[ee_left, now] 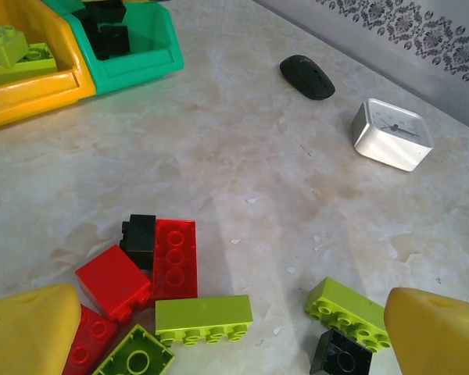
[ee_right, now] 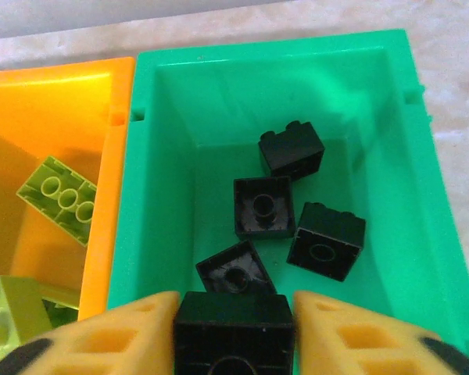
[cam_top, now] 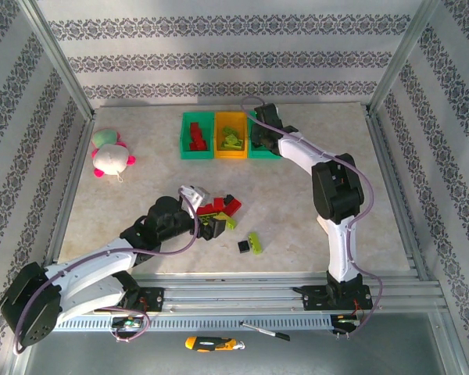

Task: Sort the legos into containers by color
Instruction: Place the lego in the container, then pick up the lego from the bottom-center of the table.

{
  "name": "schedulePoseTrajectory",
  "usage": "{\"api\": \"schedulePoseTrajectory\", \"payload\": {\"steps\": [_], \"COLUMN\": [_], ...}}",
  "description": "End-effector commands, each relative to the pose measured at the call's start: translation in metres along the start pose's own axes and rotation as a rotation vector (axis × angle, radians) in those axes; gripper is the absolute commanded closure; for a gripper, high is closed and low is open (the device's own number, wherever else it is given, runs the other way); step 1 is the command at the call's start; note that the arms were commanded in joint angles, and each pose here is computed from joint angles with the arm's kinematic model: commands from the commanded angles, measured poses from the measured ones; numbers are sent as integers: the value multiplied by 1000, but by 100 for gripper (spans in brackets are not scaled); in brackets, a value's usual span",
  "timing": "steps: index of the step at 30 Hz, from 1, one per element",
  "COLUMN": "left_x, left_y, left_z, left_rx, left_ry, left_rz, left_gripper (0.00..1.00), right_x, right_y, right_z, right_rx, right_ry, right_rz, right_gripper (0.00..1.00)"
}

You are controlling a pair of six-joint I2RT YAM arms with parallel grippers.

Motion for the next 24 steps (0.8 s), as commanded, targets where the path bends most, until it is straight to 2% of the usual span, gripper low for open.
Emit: {"api": "schedulePoseTrajectory", "payload": {"steps": [1,4,9,12,15,19,24], "left_x": [-5,-10,-22,-29,-35,-37,-34], "left_y": [-10,-17,-26,-35,-40,-36,-31], "left_z": [-4,-5,-7,-9,-8,-19,-33], "left_rx": [76,131,165,198,252,349,416], "left_ry": [45,84,157,187,171,160,115], "left_rz": [-43,-75,-115,-170,-209,-219,-248], "left_gripper": [1,1,1,1,1,1,1], "right_x": [-16,-40,-97,-136,-171,-214,-251], "right_y": [7,12,24,36,43,49,59], "right_z": [20,22,-6,-43,-91,-158,-221], "right_rx": [-42,-86,-147,-183,-208,-143,-82], "right_ry": [-50,-68,-66,-38,33,162,289], "right_rz": [49,69,108,134,144,191,248], "right_gripper": [46,38,33,31,29,29,28]}}
Point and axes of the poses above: each hand's point on the last joint's axis, 136 mm out from that joint toward the fingers, its own x axis out along the fingers, its own y axis along the line the jaws close on, z = x × y, the point moved 4 cm from there along -x, back along the fingers, and after that the axes turned 14 degrees about -x, right-handed, at the moved point
